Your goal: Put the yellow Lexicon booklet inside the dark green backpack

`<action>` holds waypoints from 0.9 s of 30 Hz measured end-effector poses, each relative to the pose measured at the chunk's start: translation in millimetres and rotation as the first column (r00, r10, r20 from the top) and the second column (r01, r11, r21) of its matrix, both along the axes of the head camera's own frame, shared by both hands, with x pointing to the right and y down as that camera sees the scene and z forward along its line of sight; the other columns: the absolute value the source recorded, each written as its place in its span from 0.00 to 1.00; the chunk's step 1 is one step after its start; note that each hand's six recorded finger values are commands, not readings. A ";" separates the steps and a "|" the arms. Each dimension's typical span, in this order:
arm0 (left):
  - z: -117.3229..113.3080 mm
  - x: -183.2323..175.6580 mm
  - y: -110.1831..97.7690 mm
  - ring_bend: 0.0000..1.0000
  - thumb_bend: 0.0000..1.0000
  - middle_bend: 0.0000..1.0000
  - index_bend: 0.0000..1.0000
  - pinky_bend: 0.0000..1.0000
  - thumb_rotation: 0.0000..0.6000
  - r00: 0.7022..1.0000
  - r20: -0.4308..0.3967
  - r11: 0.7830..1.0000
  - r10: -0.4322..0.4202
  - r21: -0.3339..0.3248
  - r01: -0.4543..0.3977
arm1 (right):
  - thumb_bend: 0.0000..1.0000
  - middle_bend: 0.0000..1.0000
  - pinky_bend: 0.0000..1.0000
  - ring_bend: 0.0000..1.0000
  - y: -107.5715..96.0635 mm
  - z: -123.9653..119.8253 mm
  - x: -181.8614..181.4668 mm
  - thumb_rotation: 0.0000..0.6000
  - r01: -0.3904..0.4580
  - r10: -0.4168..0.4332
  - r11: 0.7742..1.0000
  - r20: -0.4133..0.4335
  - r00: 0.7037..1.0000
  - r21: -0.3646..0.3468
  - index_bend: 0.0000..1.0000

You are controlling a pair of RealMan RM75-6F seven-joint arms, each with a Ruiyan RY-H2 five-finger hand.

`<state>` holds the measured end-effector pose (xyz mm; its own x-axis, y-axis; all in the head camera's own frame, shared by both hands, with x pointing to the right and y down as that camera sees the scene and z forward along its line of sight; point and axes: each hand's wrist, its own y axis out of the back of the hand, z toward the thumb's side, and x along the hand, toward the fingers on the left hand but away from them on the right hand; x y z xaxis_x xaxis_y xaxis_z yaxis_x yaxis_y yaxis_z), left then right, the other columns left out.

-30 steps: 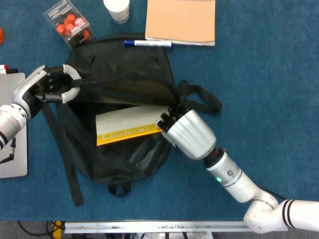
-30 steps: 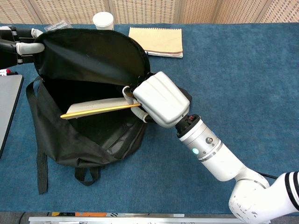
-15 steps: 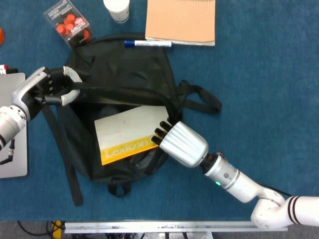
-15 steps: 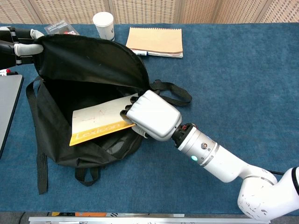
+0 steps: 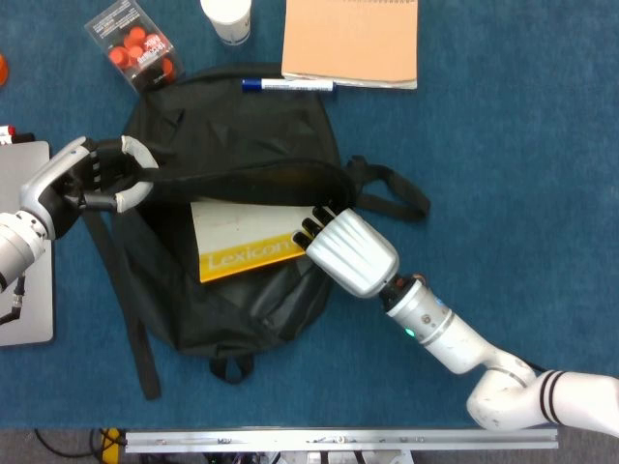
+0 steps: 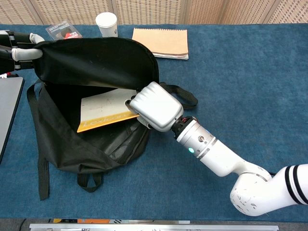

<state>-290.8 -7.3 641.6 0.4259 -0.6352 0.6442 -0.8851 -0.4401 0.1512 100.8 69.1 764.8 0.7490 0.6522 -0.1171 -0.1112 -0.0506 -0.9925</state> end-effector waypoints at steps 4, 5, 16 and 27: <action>-0.2 0.8 -0.7 0.21 0.40 0.27 0.53 0.14 1.00 1.000 -0.001 1.000 0.003 -0.002 -0.003 | 0.39 0.73 0.55 0.52 -4.6 0.2 -9.2 1.00 -0.014 0.014 1.000 0.012 1.000 0.005 0.83; -0.3 0.5 -0.6 0.21 0.40 0.27 0.53 0.14 1.00 1.000 -0.002 1.000 0.004 -0.002 -0.004 | 0.38 0.73 0.55 0.52 -5.3 0.2 -11.1 1.00 -0.015 0.015 1.000 0.014 1.000 0.006 0.83; 0.2 -1.8 1.5 0.21 0.40 0.26 0.51 0.14 1.00 1.000 0.000 1.000 0.004 -0.006 -0.004 | 0.02 0.44 0.51 0.37 -5.4 0.7 -15.6 1.00 -0.028 0.028 0.999 0.005 1.000 -0.016 0.44; 1.7 1.1 1.5 0.21 0.40 0.26 0.48 0.14 1.00 1.000 0.004 1.000 0.016 -0.008 -0.016 | 0.00 0.39 0.49 0.32 -3.9 -21.2 -2.9 1.00 -0.024 0.025 1.000 0.066 0.998 -0.019 0.31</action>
